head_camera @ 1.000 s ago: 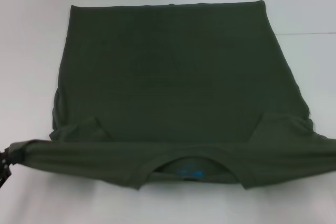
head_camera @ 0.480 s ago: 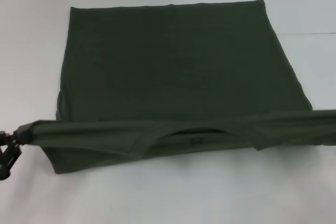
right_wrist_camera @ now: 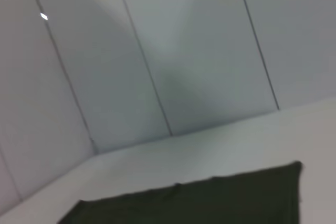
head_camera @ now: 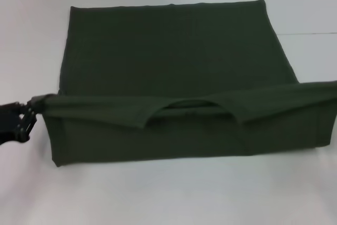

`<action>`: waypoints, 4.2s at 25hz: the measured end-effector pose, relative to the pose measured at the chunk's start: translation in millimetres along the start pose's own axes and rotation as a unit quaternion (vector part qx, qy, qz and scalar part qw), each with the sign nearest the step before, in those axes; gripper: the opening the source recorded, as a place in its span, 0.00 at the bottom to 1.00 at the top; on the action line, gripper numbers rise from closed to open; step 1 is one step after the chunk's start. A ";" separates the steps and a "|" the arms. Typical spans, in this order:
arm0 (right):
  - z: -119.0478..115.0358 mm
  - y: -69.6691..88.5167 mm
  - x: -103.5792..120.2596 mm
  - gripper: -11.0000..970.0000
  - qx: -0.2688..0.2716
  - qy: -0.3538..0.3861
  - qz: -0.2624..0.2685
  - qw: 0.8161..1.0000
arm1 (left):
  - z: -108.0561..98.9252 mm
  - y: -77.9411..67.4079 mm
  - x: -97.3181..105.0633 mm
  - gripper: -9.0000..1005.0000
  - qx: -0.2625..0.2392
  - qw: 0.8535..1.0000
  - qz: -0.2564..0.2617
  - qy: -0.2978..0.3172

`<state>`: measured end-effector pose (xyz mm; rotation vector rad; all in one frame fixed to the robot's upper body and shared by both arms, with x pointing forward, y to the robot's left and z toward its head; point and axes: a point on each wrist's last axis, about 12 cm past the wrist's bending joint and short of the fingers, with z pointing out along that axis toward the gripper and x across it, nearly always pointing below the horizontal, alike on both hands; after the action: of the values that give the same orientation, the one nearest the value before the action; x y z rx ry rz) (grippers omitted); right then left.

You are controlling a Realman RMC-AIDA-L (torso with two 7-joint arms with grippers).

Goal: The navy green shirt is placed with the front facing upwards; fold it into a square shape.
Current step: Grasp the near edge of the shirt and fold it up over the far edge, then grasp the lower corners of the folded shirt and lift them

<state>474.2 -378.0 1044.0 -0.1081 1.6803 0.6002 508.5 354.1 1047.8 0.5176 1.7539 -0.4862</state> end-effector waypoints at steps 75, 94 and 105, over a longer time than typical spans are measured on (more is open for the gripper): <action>90.3 8.4 -23.2 0.88 -0.033 0.103 -0.031 0.994 | 62.7 19.8 -60.1 0.83 0.020 0.982 -0.149 0.116; 83.6 24.6 -19.5 0.87 -0.106 0.109 -0.050 0.987 | 45.2 25.1 -33.5 0.82 -0.022 0.973 -0.114 0.200; 51.7 47.4 -21.6 0.87 -0.252 0.150 -0.150 0.944 | 54.5 20.1 -35.5 0.82 -0.007 0.973 -0.107 0.206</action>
<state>506.1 -320.0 1075.8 -0.8474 1.7171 0.7955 570.7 336.1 1068.7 0.4422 2.2255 -0.5427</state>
